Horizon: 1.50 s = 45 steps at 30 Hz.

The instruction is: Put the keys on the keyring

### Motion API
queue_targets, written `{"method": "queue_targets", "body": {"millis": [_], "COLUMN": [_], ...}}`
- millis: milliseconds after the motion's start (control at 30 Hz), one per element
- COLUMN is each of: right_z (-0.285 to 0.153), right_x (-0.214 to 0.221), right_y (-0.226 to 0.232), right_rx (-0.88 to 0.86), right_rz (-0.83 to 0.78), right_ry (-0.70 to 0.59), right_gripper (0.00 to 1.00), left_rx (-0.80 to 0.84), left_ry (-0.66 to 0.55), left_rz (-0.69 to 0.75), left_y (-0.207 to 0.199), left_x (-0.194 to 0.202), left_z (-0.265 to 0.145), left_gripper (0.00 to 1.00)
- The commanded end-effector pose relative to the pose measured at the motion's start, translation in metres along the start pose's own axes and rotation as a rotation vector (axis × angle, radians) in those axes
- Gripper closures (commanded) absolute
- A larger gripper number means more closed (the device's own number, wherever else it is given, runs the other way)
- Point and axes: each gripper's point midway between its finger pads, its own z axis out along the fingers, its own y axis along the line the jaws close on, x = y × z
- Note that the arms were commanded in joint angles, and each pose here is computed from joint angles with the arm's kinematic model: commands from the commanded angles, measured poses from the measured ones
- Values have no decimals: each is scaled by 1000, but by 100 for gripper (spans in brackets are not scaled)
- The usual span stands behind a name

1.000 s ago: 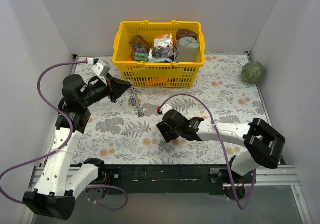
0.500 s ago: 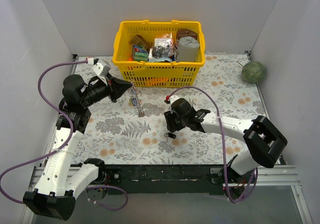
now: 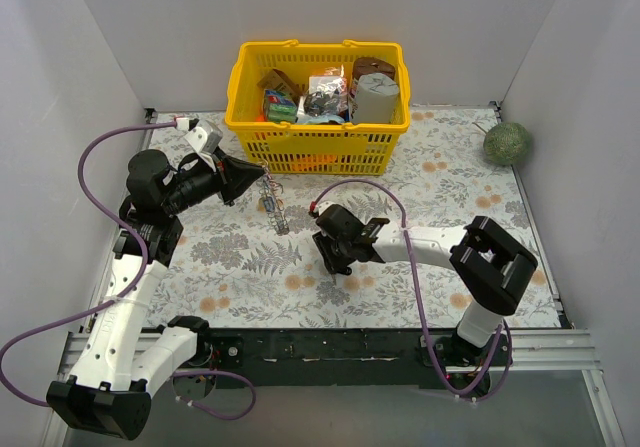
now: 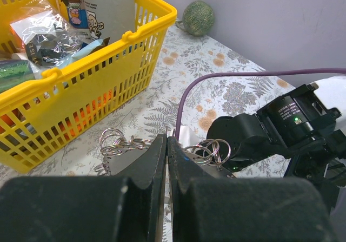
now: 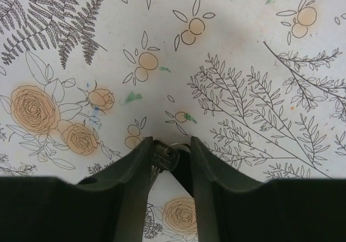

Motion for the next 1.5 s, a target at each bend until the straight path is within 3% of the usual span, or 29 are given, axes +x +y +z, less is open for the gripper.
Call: {"method": "queue_targets", "body": {"millis": [0, 167, 367, 600, 700, 767, 867, 967, 1167, 1467], "right_z": [3, -1, -14, -35, -45, -52, -59, -62, -62, -56], "right_x": [11, 7, -11, -26, -23, -15, 3, 25, 57, 60], "right_y": [-4, -5, -4, 0, -2, -5, -10, -17, -27, -21], "right_rx": [47, 51, 56, 34, 28, 24, 15, 1, -68, -177], "right_rz": [23, 22, 13, -12, -13, -8, 19, 64, 128, 110], "right_ry": [50, 37, -21, -72, -88, -88, -72, -43, -37, -82], "right_gripper": [65, 92, 99, 99, 95, 77, 61, 53, 50, 53], "left_rx": [18, 20, 20, 21, 26, 29, 31, 40, 53, 72], "left_ry": [-49, -49, -48, -48, -45, -43, -46, -45, -47, -47], "left_rz": [48, 50, 49, 47, 44, 41, 41, 34, 34, 22], "left_y": [-8, -8, -8, -8, -8, -8, -8, -9, -11, -15], "left_x": [-15, -15, -15, -15, -13, -12, -12, -10, -10, -9], "left_z": [-4, -3, -3, -3, -2, -2, -2, -1, -1, -1], "left_gripper": [100, 100, 100, 100, 100, 100, 100, 100, 100, 100]}}
